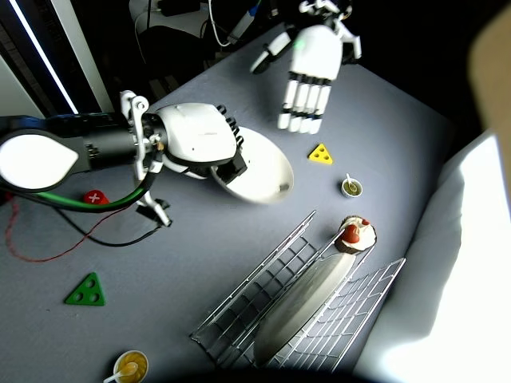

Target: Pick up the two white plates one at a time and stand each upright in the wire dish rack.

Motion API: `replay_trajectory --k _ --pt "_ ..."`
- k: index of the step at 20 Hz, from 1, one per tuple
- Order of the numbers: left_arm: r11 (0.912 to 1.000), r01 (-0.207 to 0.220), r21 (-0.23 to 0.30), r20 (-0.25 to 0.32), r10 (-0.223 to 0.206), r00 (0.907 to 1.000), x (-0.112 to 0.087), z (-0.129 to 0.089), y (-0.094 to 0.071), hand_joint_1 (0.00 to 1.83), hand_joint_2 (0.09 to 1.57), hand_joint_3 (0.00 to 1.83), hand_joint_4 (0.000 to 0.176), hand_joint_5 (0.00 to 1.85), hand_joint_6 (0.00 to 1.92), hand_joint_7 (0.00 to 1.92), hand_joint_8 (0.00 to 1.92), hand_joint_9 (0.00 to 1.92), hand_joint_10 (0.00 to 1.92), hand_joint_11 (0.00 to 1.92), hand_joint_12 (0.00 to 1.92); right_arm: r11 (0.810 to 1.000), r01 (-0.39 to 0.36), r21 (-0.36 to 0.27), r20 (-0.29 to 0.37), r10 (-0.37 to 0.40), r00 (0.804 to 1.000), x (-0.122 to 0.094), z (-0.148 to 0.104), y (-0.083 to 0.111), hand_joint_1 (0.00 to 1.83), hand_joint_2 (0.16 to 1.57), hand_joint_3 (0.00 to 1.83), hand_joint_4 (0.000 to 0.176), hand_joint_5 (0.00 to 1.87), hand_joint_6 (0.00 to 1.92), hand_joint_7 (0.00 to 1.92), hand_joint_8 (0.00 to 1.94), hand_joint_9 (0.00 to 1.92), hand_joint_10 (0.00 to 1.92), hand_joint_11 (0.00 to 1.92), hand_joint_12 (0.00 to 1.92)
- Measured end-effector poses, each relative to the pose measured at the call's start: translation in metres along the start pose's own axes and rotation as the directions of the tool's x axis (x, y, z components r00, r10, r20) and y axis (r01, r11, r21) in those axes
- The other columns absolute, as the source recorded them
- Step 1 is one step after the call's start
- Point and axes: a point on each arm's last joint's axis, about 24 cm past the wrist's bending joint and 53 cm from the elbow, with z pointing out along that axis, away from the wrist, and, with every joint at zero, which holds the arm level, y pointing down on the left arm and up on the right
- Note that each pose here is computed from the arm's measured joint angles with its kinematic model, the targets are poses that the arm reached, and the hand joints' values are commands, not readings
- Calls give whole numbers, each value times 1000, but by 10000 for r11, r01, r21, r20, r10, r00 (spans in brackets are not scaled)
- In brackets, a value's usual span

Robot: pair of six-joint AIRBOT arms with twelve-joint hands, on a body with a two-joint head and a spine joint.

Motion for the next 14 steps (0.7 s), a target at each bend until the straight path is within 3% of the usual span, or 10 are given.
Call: replay_trajectory --k 2,6,11,14 --pt "10000 48 46 297 -50 9995 -11 -3 -1 0 940 3 0 120 3 172 4 174 1 186 5 9981 -617 -85 336 619 9975 -17 -4 5 1491 1072 0 0 936 1006 1004 670 1048 840 999 1369" --pt "9997 159 -167 653 -148 9978 -23 -13 5 0 930 0 0 129 5 176 4 169 1 189 6 9788 -2019 335 770 1989 9770 -42 -18 -9 1491 1071 0 0 926 1012 993 679 1070 814 1007 1363" --pt "9995 228 -200 736 -212 9971 -25 -14 6 0 926 0 0 136 5 186 4 184 6 202 10 9307 -3639 373 1166 3577 9265 -69 -31 -14 1494 1061 0 0 945 983 1048 602 1082 786 1016 1342" --pt "9991 224 -348 739 -198 9971 -25 -16 10 0 924 0 0 134 3 181 2 180 3 201 9 8871 -4615 96 1355 4561 8796 -90 -37 -12 1493 1067 0 0 910 1030 1046 615 1081 785 1001 1363"
